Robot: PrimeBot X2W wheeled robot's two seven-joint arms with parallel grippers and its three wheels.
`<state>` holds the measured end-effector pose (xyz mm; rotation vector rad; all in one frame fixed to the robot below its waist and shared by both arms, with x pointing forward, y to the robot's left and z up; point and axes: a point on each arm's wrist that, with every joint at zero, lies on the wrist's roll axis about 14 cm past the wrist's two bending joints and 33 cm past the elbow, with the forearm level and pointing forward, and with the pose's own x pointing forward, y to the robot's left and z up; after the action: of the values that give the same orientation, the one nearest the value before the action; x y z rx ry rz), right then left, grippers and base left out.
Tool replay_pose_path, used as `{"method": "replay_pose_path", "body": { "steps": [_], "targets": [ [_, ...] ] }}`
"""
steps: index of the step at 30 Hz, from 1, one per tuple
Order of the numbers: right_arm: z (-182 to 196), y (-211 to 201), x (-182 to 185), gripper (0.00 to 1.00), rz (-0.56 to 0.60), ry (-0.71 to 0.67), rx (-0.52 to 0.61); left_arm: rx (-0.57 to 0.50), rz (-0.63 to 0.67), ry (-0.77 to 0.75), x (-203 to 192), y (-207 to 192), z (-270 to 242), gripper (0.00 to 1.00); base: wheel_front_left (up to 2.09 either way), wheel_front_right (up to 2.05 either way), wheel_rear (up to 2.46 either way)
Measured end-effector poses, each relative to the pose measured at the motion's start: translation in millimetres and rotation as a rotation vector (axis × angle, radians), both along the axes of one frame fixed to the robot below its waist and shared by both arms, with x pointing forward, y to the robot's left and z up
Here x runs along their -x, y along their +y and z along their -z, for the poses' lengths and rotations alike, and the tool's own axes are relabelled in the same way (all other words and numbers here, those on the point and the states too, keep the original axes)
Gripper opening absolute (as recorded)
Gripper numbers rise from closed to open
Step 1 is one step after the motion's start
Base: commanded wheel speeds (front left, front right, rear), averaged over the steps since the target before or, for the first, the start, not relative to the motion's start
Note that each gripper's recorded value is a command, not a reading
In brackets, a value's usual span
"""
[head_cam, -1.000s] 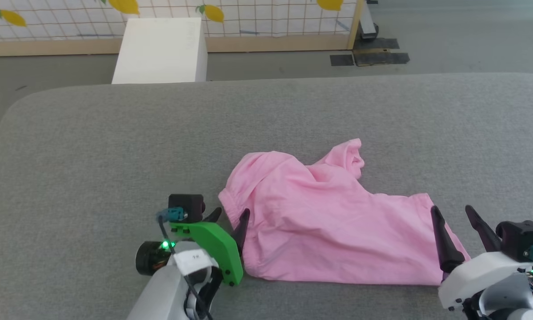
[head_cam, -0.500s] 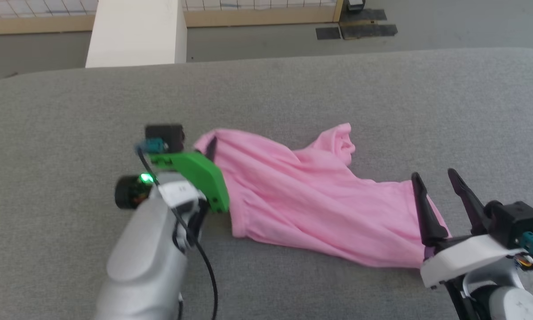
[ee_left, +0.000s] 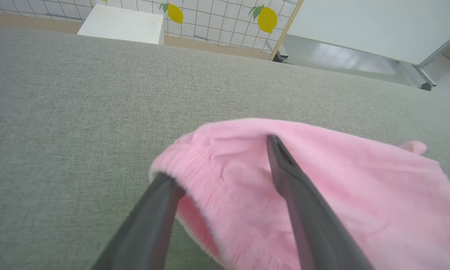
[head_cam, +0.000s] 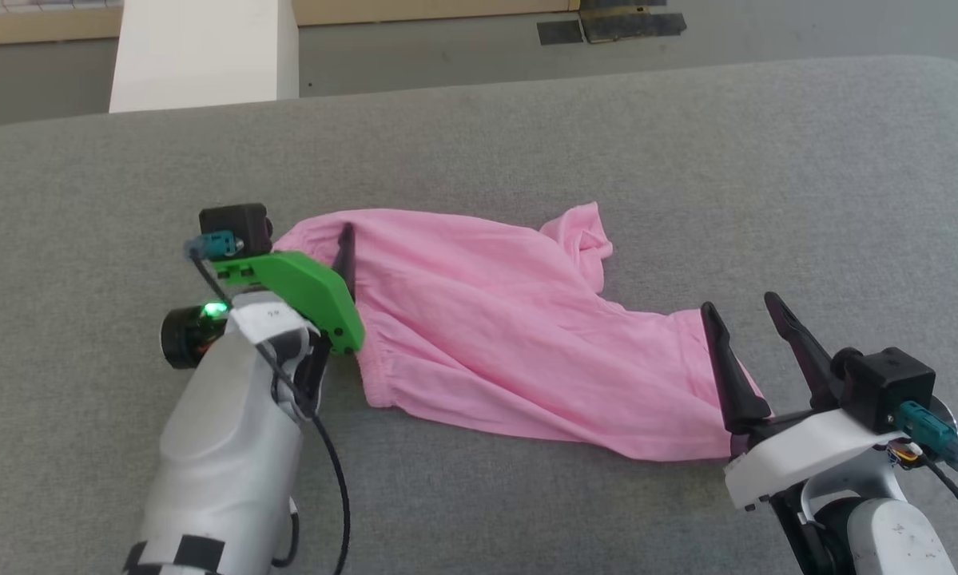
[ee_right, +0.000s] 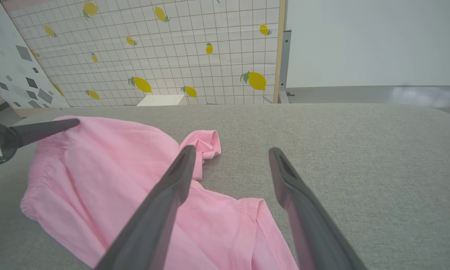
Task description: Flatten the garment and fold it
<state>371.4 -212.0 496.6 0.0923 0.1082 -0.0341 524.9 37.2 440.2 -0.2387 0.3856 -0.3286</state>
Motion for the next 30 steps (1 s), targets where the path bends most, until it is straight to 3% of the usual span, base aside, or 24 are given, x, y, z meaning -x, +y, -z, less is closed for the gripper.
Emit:
{"method": "replay_pose_path", "body": {
  "steps": [5,17,23,30],
  "targets": [
    [-10,3,1,1.0,-0.01,-0.031,-0.002,0.073,-0.011,-0.049,22,5,-6,1.0,0.0,0.0,0.0],
    [-29,20,4,1.0,-0.063,-0.082,-0.015,0.123,-0.004,-0.173,97,18,-26,1.0,0.0,0.0,0.0],
    [-36,21,2,1.0,-0.066,-0.106,-0.014,0.124,0.077,-0.131,137,1,-13,1.0,0.0,0.0,0.0],
    [-36,12,6,1.0,-0.041,-0.104,-0.01,0.096,0.075,-0.067,143,-4,6,1.0,0.0,0.0,0.0]
  ]
}}
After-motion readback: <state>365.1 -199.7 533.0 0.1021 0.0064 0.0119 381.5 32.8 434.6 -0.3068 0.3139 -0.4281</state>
